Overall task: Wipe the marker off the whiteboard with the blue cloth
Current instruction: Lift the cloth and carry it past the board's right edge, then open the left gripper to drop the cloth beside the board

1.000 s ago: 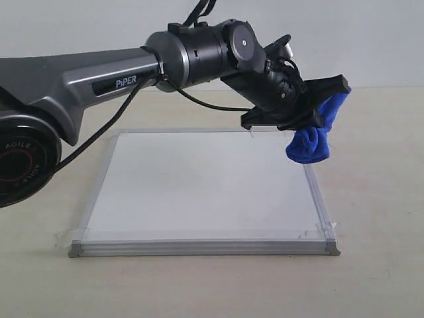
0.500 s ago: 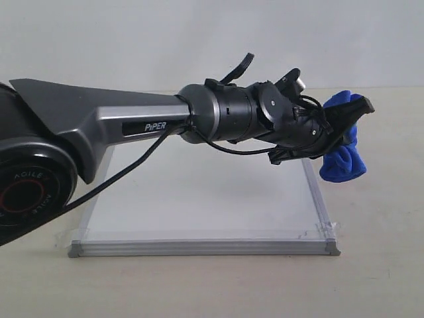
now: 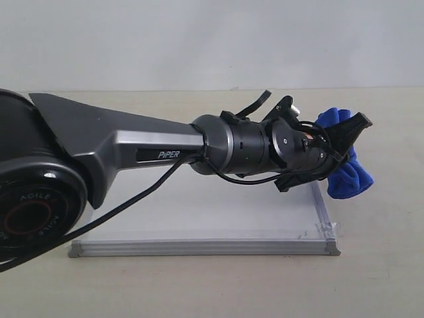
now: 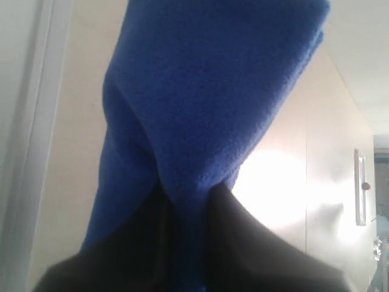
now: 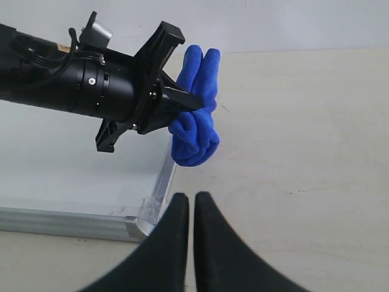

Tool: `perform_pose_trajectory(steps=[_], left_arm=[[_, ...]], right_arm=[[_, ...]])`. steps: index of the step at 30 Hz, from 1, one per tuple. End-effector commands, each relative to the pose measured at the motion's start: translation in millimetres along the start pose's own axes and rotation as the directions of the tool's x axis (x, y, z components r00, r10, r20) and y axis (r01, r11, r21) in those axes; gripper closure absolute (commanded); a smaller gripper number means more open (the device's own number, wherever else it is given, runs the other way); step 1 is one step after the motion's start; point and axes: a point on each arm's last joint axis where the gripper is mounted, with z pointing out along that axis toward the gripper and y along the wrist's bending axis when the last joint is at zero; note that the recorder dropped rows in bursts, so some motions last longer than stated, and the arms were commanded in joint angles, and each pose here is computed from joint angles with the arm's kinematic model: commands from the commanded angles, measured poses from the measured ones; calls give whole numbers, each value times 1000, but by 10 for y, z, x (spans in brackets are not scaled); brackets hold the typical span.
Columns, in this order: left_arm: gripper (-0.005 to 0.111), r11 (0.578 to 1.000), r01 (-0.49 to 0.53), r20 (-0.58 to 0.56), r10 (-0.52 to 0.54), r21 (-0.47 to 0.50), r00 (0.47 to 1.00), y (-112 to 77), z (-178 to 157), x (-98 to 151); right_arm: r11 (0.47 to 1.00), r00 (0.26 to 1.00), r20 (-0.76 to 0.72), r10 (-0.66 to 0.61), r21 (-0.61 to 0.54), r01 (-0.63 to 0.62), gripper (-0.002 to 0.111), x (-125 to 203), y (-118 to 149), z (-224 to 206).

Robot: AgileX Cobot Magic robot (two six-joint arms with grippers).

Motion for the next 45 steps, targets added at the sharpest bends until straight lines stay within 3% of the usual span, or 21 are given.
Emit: perform_pose_trajectory(steps=[1,9,14,29,32,39,45], left_arm=[[102,996,84,28,-84,27,996,-53,-20,14],[102,993,110,13,-110,-37,994,159,-5,86],[102,997,63,14,-63,-35,998,153,-11,71],[102,998,61,14,-60,-35,998,153,-11,71],[90,998,61,21,-60,-32,998,150,-11,64],[43,998,61,21,-60,-32,998,150,-11,64],[34,998,61,14,-60,-32,998,138,-20,67]], right_arm=[[1000,1000,17,-5,2,5,108,-13,-1,-4],[1000,1000,17,-5,2,5,108,-13,-1,-4],[1000,1000,17,-5,2,5,108,-13,-1,-4],[1000,1000,17,-5,2,5,108,-13,-1,-4],[1000,1000,17,-5,2,5,108,-13,-1,-4],[1000,1000,17,-5,2,5,108,-13,-1,-4],[1000,1000,13,-5,2,5,108,-10,-1,-4]])
